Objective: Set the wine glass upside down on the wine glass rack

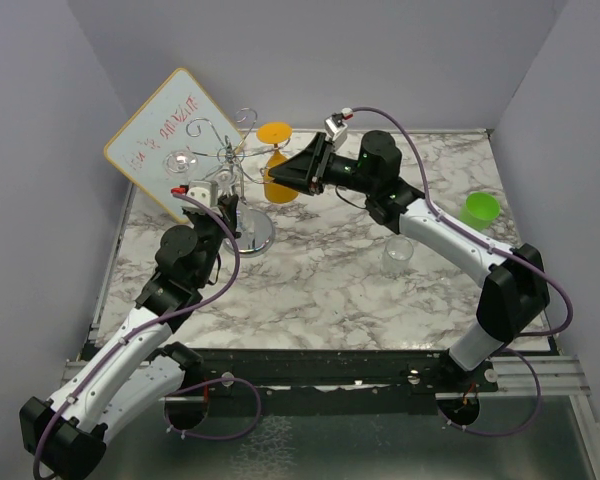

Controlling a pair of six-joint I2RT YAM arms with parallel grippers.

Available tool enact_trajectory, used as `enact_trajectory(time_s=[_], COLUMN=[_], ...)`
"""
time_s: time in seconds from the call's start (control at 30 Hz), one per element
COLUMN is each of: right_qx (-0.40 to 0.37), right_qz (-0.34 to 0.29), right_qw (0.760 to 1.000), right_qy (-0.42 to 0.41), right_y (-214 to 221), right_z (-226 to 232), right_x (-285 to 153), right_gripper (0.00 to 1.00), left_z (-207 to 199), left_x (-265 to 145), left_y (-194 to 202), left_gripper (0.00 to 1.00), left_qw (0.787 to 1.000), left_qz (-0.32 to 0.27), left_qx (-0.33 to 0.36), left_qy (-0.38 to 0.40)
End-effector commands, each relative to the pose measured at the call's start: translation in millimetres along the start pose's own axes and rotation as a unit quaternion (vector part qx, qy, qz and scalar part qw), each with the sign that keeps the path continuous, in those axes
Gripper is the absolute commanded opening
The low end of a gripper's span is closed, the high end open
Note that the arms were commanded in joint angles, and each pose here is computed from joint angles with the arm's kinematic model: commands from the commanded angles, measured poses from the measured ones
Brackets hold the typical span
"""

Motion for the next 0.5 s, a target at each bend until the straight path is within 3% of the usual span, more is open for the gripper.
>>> enact_trajectory(time_s=[0.0, 0.1, 0.33, 0.47], right_qx=[0.027, 0.047, 0.069, 0.069], right_qz=[-0.016, -0.021, -0.041, -0.055], right_qw=[0.999, 0.997, 0.994, 0.993], right_qy=[0.037, 0.055, 0.072, 0.077], right_y=[-3, -3, -5, -8], right_z=[-10, -18, -27, -26], right_x=[10, 15, 16, 14], right_gripper=[0.42, 0.34, 0.04, 0.01], left_z=[-2, 0, 4, 5], left_x=[-2, -3, -7, -9], left_y=[-19, -18, -18, -13], left_gripper=[0.00, 0.00, 0.00, 0.00], left_qw=[0.999, 0.999, 0.999, 0.999], left_qz=[-0.036, -0.034, -0.025, -0.014], left_qx=[0.002, 0.007, 0.027, 0.032], left_qy=[0.008, 0.003, -0.002, 0.001])
Point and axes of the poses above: each gripper's point midway between its finger pads, its own x axis out along the fingers, its own z axis along the line the jaws close on, y = z × x, the point moved 3 cm from there along -x, back along the fingers, and after that the axes turned 6 degrees about -x, right-handed, at the moved point
